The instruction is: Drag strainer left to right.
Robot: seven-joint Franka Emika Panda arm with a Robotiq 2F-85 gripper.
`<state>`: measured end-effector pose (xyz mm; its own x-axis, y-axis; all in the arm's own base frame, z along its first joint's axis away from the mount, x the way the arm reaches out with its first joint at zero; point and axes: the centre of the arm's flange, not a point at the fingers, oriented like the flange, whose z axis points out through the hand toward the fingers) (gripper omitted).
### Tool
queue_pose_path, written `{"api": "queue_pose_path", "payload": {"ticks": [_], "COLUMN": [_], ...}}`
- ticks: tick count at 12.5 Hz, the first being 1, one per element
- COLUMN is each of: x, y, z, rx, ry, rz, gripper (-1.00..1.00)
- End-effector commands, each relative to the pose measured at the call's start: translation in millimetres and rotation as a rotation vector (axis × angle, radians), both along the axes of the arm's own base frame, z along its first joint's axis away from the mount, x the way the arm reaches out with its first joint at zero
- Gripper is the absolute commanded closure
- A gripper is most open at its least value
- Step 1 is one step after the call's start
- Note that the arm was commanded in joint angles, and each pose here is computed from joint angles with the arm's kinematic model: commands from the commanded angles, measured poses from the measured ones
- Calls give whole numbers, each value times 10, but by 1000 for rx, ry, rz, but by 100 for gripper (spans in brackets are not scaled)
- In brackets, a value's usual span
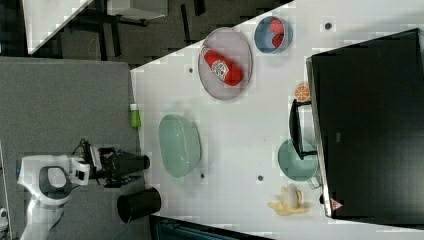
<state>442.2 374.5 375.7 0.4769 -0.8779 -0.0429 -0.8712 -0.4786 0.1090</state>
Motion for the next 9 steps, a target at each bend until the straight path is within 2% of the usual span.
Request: {"api": "queue_pose_path", "payload": {"ticks": [1,4,9], "x": [318,411,532], "y": [-113,-83,-281], "z": [-303,-998,-1845], "rx": [-38,-37,48], "ry": [-43,-14,-6], "rz": [-373,-417,-457], "gripper": [-100,-100,-100]}}
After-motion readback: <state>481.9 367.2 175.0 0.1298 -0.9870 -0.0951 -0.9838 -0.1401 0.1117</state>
